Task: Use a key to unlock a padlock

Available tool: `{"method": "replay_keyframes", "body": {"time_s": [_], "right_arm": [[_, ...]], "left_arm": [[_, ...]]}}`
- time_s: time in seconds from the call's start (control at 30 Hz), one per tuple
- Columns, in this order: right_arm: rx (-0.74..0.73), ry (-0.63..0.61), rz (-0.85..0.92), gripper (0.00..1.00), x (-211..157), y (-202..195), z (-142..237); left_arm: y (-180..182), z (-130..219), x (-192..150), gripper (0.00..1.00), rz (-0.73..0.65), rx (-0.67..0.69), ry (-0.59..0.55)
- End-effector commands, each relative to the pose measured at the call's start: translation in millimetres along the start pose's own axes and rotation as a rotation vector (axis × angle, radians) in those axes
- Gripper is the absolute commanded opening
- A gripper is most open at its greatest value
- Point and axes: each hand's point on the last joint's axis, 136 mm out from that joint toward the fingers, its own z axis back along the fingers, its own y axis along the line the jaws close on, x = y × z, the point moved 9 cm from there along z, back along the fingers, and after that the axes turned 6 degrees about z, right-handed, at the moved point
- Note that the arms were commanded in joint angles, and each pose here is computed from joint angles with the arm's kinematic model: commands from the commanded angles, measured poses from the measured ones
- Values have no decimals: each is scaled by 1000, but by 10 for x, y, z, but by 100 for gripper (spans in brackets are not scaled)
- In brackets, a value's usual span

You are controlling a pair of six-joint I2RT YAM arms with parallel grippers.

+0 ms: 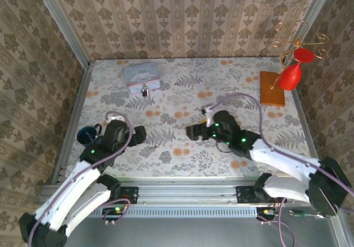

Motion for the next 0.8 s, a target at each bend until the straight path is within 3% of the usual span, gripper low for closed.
{"method": "replay_keyframes", "body": {"time_s": [0.0,0.23,0.37,0.77], "right_arm": [[-18,131,27,85,-83,262,-234],[-15,355,24,72,-293,634,-886],[-10,415,-18,64,-341,717,-1137],[-38,529,-69,48,-447,880,-1657]], "left_arm": [[133,57,-82,97,-37,8,-44],[229,198,-176,97,-92,-78,-154],[365,186,-256,97,-82,-16,-190],[372,209,-285,98,-81,-61,-218]]}}
